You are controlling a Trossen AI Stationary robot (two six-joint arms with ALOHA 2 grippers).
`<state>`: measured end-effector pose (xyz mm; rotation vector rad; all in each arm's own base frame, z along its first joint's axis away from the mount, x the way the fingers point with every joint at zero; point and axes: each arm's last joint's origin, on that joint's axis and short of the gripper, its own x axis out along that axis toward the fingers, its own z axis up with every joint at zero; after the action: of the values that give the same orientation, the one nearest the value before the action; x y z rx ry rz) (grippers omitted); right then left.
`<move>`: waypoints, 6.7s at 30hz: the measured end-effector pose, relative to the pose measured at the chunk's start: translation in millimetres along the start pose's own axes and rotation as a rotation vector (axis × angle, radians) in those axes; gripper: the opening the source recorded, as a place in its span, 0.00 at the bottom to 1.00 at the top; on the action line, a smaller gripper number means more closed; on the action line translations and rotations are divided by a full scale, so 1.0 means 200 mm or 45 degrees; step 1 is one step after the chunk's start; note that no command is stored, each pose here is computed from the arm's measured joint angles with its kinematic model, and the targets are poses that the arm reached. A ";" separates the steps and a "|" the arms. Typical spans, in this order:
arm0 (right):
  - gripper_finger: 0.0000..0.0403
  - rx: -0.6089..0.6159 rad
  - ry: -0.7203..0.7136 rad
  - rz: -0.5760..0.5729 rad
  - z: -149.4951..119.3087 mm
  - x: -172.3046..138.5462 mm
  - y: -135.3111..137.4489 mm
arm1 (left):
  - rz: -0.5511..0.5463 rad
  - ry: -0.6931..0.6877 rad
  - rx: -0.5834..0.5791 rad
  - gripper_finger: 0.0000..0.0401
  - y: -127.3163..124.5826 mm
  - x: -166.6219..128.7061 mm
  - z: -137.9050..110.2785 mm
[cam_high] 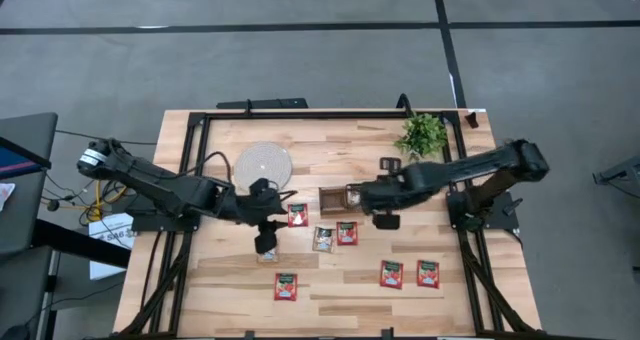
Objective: Pick & Place Tea
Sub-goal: Put the brown tea bag into the middle section of the wooden organizer
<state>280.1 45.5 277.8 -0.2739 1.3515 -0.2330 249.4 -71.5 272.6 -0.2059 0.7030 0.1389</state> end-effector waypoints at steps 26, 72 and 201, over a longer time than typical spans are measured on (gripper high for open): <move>0.24 0.218 -0.328 -0.013 -0.20 -0.32 0.27 | 0.028 0.799 -0.160 0.39 0.07 0.22 -0.24; 0.24 0.205 -0.350 0.008 -0.18 -0.32 0.31 | 0.079 1.057 0.116 0.33 0.13 0.59 -0.42; 0.00 0.279 -0.657 0.388 0.26 -0.06 -0.09 | 0.199 -0.067 0.298 0.32 -0.09 0.23 0.43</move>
<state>327.6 35.7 304.2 0.0590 0.8317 -0.0461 341.1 -65.8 308.9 0.0766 0.6771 0.2094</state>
